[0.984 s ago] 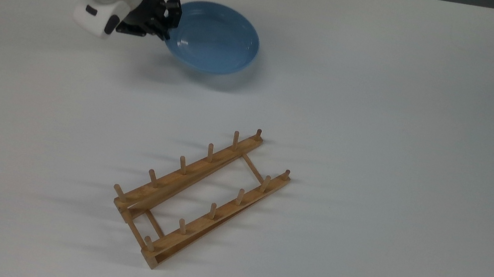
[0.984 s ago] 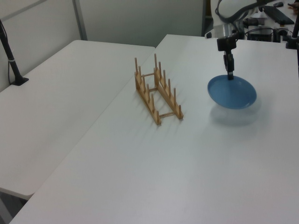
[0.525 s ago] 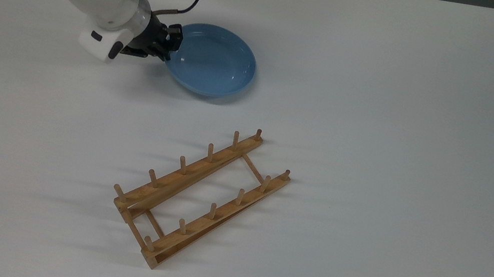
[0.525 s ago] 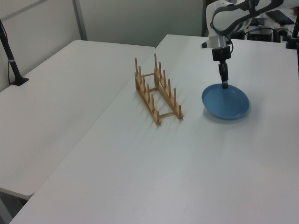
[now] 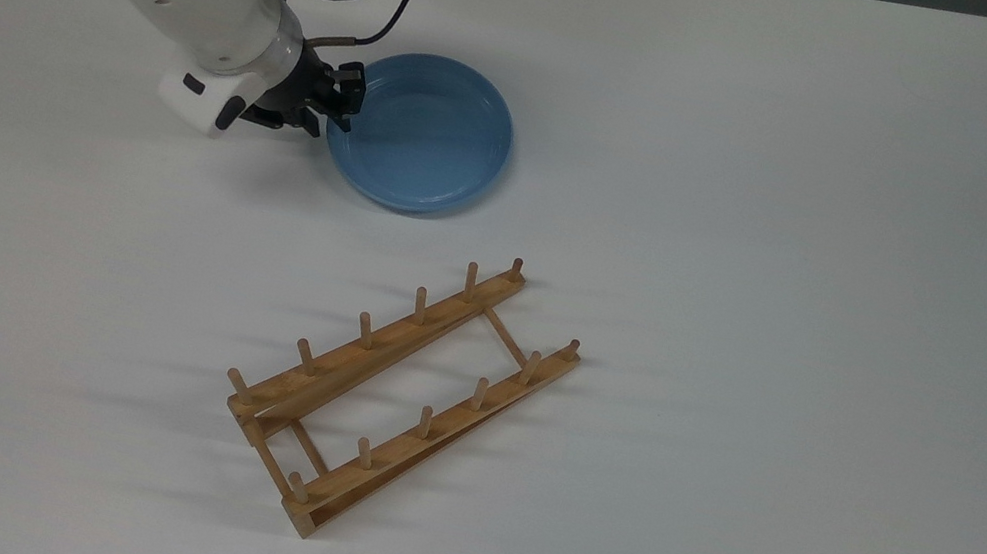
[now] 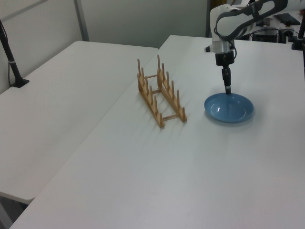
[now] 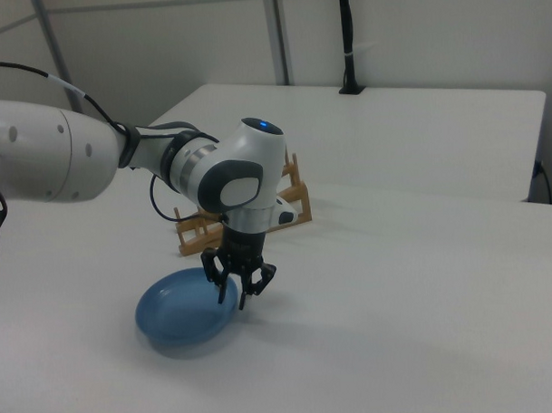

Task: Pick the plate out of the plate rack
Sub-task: 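Lower the held plate flat onto the table beside the rack, then open the gripper and raise it away from the plate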

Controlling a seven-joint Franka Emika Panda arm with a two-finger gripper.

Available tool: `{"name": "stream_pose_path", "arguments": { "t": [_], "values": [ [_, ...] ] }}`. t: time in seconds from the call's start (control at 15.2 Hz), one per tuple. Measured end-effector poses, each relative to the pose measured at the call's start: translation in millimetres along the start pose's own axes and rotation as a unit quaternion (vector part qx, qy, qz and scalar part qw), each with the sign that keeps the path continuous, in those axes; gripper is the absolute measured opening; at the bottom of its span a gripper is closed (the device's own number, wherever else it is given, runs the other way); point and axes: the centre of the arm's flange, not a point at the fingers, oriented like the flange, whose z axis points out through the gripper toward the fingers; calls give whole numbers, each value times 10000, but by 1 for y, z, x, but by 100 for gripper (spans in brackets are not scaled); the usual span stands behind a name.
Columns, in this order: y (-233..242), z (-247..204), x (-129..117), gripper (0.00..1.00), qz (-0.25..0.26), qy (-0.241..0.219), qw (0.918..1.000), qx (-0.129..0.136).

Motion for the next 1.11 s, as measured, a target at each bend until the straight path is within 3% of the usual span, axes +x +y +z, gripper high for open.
{"name": "stream_pose_path", "arguments": {
  "t": [0.26,0.39,0.72,0.92,1.11],
  "values": [
    [-3,-15,0,75,124,125,9998,-68],
    [-9,-44,-2,96,461,368,9981,-180],
    [-55,-149,-25,100,1638,1202,9784,-383],
    [-91,-202,-50,100,2100,1362,9676,-329],
    [-120,-239,-74,100,2303,1351,9633,-277]
  ]
}}
